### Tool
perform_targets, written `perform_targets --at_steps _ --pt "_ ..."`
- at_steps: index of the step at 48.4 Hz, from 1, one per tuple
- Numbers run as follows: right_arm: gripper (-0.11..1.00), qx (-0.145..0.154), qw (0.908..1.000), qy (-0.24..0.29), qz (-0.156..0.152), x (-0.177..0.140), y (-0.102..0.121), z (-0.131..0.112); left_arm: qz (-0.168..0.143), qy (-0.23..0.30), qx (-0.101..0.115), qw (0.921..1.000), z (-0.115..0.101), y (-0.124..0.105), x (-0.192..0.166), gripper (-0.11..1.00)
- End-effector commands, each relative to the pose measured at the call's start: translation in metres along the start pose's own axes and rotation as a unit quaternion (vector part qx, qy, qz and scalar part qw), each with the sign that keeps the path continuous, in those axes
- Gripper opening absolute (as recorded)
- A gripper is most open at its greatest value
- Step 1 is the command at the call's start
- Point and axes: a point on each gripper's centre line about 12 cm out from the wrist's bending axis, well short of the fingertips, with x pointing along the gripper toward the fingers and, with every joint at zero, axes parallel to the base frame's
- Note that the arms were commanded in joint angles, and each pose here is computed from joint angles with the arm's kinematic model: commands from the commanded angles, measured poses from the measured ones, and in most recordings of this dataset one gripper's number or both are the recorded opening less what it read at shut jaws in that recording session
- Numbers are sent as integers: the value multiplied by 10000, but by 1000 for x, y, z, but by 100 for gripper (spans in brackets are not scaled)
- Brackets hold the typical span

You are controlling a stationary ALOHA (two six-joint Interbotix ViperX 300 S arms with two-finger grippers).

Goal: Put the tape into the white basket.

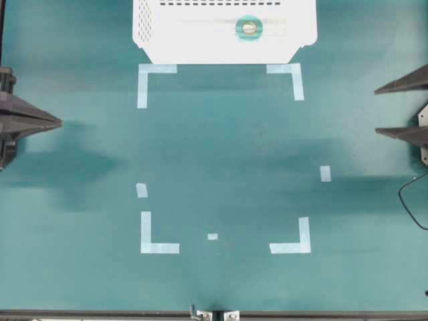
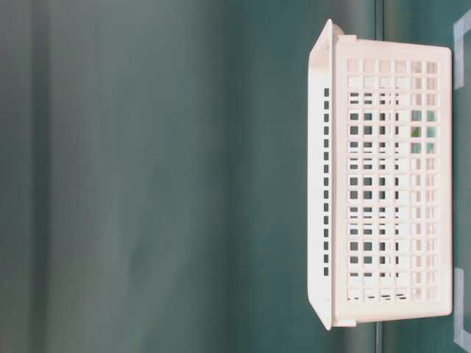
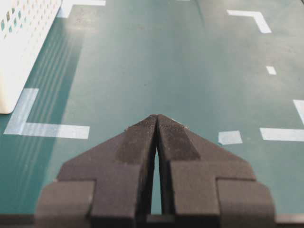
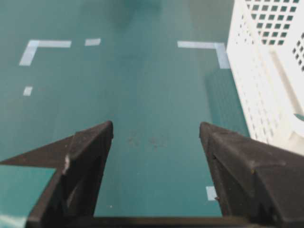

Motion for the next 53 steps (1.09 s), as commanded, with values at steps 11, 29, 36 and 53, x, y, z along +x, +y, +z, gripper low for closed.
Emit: perform_targets --at_steps 11,29,36,53 --pt "79 -292 9995 70 2 3 -1 -14 4 -69 14 10000 7 0 0 -11" --pt "79 -251 9990 360 -27 4 -4 -37 4 -54 14 10000 6 0 0 -11" --pt "79 -226 9986 475 -35 5 -5 -46 4 -62 14 10000 7 0 0 -11" --pt "79 -169 9984 543 -19 5 -5 -54 4 -62 14 10000 7 0 0 -11"
